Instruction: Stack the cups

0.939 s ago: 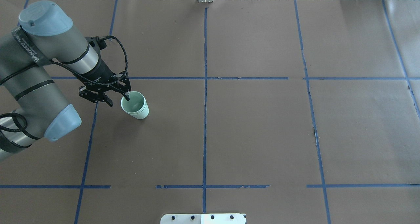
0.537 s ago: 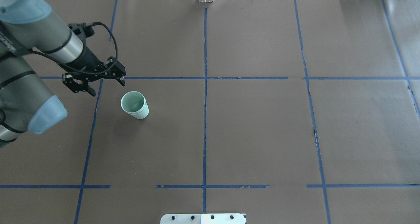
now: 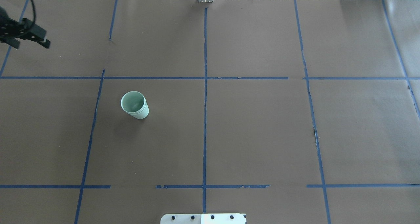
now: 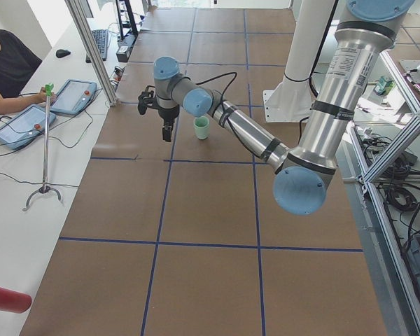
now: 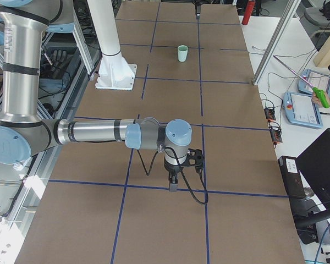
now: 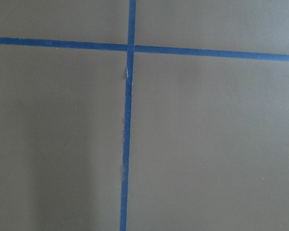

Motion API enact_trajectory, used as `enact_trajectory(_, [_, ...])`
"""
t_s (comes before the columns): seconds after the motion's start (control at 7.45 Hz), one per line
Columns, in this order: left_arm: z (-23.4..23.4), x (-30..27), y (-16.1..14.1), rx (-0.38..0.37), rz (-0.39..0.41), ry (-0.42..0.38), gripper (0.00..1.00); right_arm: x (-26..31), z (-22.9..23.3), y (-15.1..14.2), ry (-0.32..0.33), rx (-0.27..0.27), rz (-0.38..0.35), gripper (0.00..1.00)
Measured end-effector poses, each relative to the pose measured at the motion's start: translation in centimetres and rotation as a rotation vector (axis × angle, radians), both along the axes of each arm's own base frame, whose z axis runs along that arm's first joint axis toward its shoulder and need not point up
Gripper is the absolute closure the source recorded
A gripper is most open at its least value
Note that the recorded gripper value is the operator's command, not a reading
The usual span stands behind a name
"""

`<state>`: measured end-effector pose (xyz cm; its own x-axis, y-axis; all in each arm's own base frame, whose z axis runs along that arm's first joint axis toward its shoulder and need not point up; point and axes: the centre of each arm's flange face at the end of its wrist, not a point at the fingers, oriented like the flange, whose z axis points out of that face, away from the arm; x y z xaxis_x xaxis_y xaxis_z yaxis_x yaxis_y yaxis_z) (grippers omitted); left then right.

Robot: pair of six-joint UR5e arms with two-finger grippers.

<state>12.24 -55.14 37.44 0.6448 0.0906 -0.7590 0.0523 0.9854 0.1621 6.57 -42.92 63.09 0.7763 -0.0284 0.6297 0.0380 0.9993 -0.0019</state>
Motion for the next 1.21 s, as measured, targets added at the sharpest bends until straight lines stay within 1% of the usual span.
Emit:
enact_trajectory(0.13, [4.3, -5.2, 0.7, 0.054, 0.026, -0.048, 0.00, 0.0, 0.0, 0.0, 0.000, 0.000, 0.000, 0.00])
enact_trajectory(0.27, [8.9, -10.2, 2.0, 0.092, 0.055, -0.091, 0.00, 0.0, 0.0, 0.0, 0.000, 0.000, 0.000, 0.00])
enact_trajectory(0.4, [13.8, -14.9, 3.6, 0.097, 0.071, -0.122, 0.00, 0.0, 0.0, 0.0, 0.000, 0.000, 0.000, 0.00])
enact_trajectory(0.54, [19.0, -18.5, 5.6, 0.078, 0.090, -0.139, 0.00, 0.0, 0.0, 0.0, 0.000, 0.000, -0.001, 0.00])
enact_trajectory(0.67, [23.7, -20.8, 7.4, 0.042, 0.102, -0.144, 0.00, 0.0, 0.0, 0.0, 0.000, 0.000, -0.001, 0.00])
enact_trajectory(0.8, [27.4, -21.9, 8.8, -0.007, 0.107, -0.140, 0.00, 0.0, 0.0, 0.0, 0.000, 0.000, -0.001, 0.00])
enact_trajectory(0.94, [30.3, -22.4, 9.7, -0.057, 0.109, -0.133, 0.00, 0.0, 0.0, 0.0, 0.000, 0.000, 0.000, 0.00])
enact_trajectory(1.07, [31.7, -22.5, 10.1, -0.092, 0.106, -0.129, 0.00, 0.0, 0.0, 0.0, 0.000, 0.000, 0.000, 0.00])
enact_trajectory(1.21, [31.9, -22.5, 10.0, -0.115, 0.092, -0.127, 0.00, 0.0, 0.0, 0.0, 0.000, 0.001, 0.000, 0.00])
